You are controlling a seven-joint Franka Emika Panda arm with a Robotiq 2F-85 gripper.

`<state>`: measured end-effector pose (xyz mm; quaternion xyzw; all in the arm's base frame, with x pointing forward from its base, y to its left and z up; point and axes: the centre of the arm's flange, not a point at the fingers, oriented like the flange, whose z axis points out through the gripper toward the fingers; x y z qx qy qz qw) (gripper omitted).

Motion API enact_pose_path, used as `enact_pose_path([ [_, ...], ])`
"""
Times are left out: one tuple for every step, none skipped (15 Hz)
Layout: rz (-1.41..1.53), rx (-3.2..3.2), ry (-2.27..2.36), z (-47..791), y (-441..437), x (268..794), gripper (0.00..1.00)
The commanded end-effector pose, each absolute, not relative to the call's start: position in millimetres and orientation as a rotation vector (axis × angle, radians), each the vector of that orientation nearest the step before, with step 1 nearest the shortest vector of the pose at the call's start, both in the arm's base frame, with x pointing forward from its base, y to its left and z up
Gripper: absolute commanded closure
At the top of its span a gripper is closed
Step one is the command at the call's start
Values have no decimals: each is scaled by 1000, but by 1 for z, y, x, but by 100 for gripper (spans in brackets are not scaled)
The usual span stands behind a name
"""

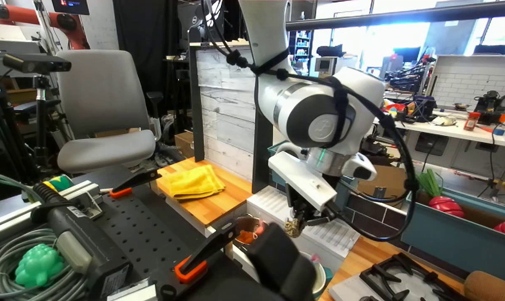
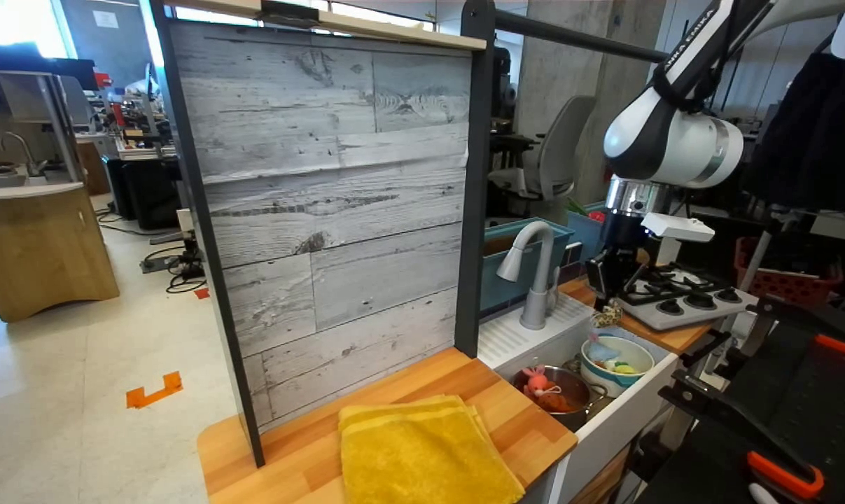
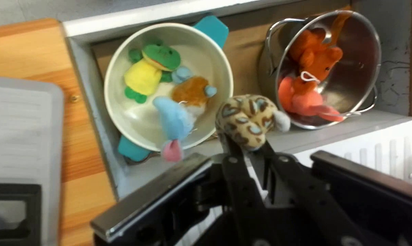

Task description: Pick up the object plush toys from the counter and stove and put them in the pots, then wipe the counter

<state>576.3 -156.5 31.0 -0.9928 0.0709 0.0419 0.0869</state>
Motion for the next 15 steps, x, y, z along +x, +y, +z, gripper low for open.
enact_pose_path([
  [158, -2961, 185, 26, -133, 579, 56],
  [173, -2964, 165, 26, -129, 578, 49],
  [189, -2980, 150, 30, -128, 575, 41],
  [185, -2984, 135, 33, -128, 573, 34],
  [171, -2998, 124, 38, -131, 571, 26],
  [170, -3009, 111, 42, -135, 568, 19],
  [156, -3011, 101, 46, -139, 566, 13],
  [152, -3016, 89, 51, -144, 563, 5],
  [150, -3024, 63, 56, -148, 559, 1],
  [155, -3044, 40, 61, -150, 555, 0],
  [161, -3068, -8, 66, -153, 549, 0],
  [152, -3072, -55, 71, -155, 544, 0],
  [140, -3084, -118, 75, -155, 537, 0],
  [124, -3080, -176, 81, -150, 531, 0],
  [119, -3060, -231, 88, -142, 526, 0],
])
